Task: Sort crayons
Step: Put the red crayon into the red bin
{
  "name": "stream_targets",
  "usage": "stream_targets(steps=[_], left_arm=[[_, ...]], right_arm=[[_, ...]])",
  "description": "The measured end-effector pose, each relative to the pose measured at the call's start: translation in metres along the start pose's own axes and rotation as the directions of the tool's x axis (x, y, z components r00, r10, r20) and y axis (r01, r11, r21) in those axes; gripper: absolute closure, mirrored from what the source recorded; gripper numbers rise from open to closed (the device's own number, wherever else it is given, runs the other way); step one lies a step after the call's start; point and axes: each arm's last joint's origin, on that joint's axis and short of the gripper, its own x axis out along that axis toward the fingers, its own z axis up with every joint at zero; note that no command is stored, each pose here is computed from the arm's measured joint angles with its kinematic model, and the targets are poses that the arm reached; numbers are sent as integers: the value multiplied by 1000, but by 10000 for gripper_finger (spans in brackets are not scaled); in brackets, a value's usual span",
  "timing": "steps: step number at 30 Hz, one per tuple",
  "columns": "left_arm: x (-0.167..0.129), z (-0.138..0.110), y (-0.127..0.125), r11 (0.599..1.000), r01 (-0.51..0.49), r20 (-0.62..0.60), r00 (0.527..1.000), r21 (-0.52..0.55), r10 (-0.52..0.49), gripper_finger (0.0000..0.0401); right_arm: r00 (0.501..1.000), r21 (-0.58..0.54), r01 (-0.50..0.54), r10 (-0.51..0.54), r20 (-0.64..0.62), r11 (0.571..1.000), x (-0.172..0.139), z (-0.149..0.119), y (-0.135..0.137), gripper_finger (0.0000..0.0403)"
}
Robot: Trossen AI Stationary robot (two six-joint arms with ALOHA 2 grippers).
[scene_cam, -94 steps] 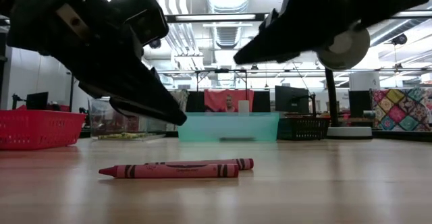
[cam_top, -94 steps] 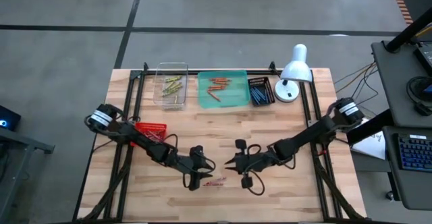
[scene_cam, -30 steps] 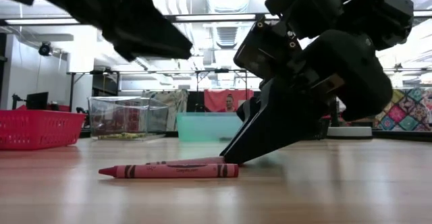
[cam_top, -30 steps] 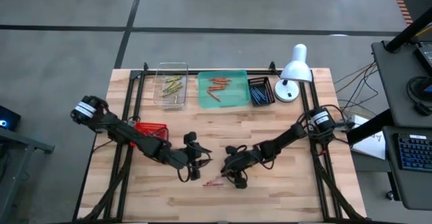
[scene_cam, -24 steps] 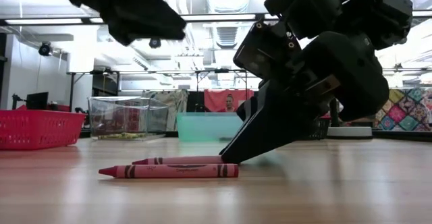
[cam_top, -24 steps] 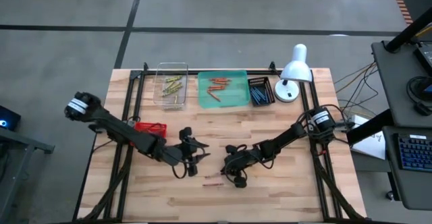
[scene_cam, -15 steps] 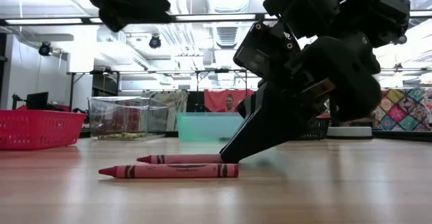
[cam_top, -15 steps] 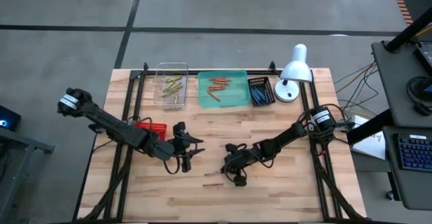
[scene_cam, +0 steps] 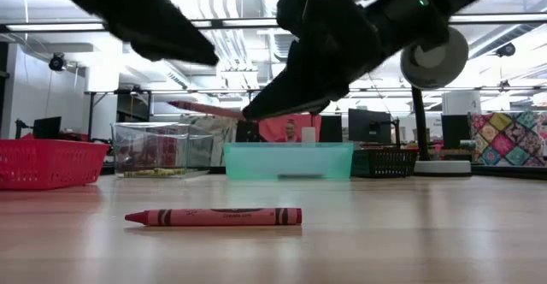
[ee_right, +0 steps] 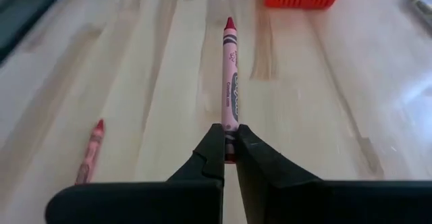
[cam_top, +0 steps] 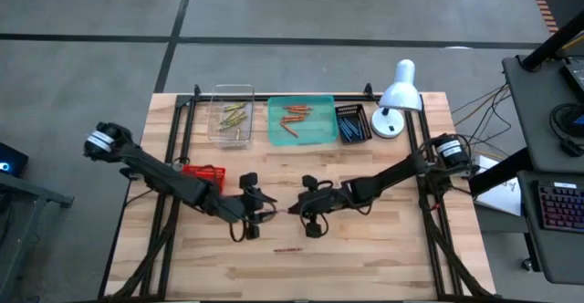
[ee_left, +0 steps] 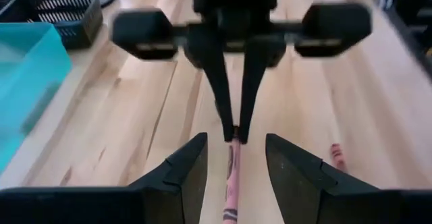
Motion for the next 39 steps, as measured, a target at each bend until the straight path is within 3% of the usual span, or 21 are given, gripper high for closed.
stream_targets(steps=[9,20,24,31,39], left_arm=[[19,-19,-4,993,-44,-90,995,109,54,269],[25,-30,-4,987,-56,-154,985,149,79,273],[25,-30,-3,987,-56,-155,985,149,79,302],[25,-30,-3,988,-56,-155,985,146,79,389],[25,-27,-5,991,-53,-127,990,120,68,381]], right_arm=[[987,-69,53,-63,-145,996,2,21,1,394],[990,-83,49,-60,-130,995,2,32,3,397],[989,-82,50,-60,-133,995,2,31,3,396],[988,-84,49,-61,-141,995,2,30,3,395],[985,-87,50,-63,-158,995,2,29,3,394]])
